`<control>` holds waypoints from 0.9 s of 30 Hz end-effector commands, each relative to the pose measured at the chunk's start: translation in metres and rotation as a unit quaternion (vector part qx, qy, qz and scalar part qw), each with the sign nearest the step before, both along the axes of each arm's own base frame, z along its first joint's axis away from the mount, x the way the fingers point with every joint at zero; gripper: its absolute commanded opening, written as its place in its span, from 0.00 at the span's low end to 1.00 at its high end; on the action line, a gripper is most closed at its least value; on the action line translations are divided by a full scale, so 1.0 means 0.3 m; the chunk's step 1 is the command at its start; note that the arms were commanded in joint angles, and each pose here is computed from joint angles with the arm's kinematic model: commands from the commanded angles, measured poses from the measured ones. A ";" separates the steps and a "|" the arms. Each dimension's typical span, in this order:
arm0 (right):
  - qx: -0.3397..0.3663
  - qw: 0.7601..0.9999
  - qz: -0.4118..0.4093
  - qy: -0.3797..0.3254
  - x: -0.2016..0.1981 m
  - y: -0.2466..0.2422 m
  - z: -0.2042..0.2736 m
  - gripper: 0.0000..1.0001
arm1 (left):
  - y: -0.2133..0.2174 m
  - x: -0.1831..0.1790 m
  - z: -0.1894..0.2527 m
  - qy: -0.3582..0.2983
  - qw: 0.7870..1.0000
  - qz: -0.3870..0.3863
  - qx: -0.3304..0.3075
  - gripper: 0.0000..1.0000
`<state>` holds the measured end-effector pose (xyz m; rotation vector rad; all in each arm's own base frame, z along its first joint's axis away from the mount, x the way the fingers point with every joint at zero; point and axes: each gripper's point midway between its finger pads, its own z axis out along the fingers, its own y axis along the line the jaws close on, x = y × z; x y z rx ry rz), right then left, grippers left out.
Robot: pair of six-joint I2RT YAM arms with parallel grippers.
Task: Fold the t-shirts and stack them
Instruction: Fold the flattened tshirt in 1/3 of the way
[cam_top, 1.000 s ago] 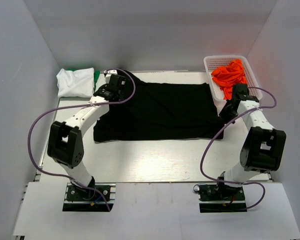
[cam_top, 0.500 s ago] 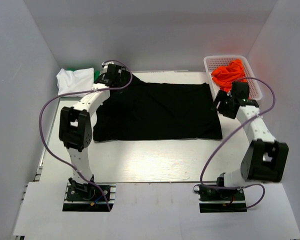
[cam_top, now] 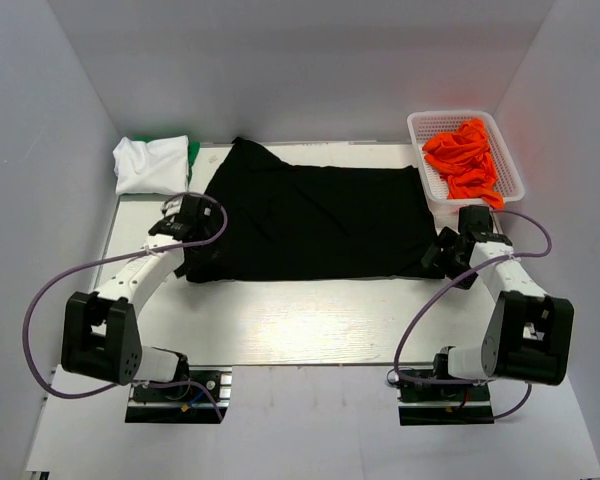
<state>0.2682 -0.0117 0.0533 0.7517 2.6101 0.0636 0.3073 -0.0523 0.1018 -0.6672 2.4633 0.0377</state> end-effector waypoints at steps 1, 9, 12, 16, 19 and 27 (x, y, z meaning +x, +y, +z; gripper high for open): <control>0.015 0.999 -0.030 0.008 0.013 -0.017 -0.044 0.82 | 0.074 -0.055 -0.064 0.014 0.998 0.061 -0.004 1.00; 0.038 0.999 -0.030 0.006 0.056 -0.018 -0.108 0.65 | 0.061 -0.067 -0.215 0.039 0.995 0.068 -0.053 0.93; 0.040 0.999 -0.036 0.005 0.071 -0.025 -0.115 0.58 | 0.053 -0.063 -0.260 0.042 0.994 0.068 -0.073 0.84; 0.030 0.999 -0.041 0.010 0.065 -0.045 -0.139 0.46 | 0.038 -0.049 -0.283 0.036 0.994 0.057 -0.084 0.80; 0.036 0.998 -0.041 0.012 0.057 -0.037 -0.162 0.34 | 0.041 -0.044 -0.307 0.030 0.994 0.059 -0.089 0.70; 0.039 0.999 -0.034 -0.001 0.064 -0.035 -0.133 0.07 | 0.029 -0.035 -0.318 0.035 0.994 0.045 -0.093 0.00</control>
